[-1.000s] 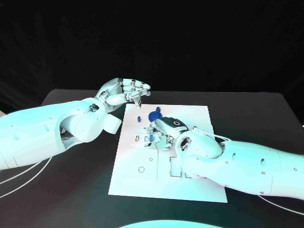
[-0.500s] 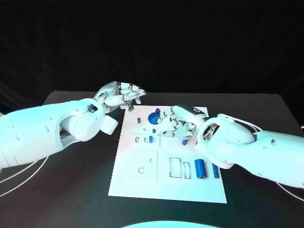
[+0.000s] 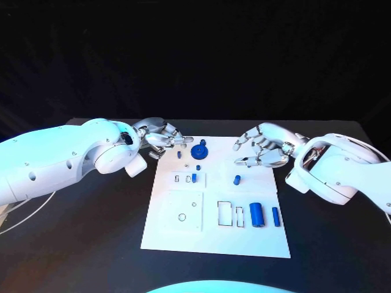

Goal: Assemble the parts on the task board

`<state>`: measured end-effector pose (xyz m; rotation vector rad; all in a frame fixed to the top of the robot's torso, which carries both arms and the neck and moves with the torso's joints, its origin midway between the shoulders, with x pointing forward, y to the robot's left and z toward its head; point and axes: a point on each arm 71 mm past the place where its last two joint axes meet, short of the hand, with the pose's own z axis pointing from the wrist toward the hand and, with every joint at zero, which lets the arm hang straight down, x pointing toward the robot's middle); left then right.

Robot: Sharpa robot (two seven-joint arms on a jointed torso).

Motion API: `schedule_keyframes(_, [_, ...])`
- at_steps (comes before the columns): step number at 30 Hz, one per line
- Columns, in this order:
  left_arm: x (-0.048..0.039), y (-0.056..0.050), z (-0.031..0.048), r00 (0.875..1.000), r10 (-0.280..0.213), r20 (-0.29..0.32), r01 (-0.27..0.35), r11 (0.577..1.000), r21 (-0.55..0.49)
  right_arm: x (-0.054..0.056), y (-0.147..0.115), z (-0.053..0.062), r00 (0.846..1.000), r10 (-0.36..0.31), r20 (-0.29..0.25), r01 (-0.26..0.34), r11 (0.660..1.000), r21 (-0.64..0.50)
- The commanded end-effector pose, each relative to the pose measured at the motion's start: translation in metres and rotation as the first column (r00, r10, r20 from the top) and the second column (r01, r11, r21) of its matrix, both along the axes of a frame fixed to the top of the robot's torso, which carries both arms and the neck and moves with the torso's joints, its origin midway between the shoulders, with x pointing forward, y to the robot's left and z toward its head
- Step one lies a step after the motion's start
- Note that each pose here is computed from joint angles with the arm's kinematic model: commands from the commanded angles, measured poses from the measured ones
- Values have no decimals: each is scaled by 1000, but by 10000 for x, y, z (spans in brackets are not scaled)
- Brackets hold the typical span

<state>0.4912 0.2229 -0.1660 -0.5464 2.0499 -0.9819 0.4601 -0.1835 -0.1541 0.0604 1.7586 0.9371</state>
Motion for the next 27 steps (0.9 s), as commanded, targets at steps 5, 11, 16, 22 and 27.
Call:
schedule_keyframes(5, [14,-124,-96,995,-70,-77,98,883,458,186,-251,22,990,-122,-68,128,988,92])
schedule_keyframes(11, [38,-263,-115,991,-93,-98,131,838,530,265,-344,59,984,-174,-39,177,978,113])
schedule_keyframes(16, [57,-372,-127,989,-106,-103,145,822,550,305,-344,107,977,-211,-10,209,960,189])
schedule_keyframes(22, [62,-487,-174,984,-128,-121,174,808,562,339,-296,157,971,-238,28,222,938,266])
schedule_keyframes(27, [63,-549,-229,979,-145,-145,202,793,575,363,-272,180,964,-264,23,242,910,336])
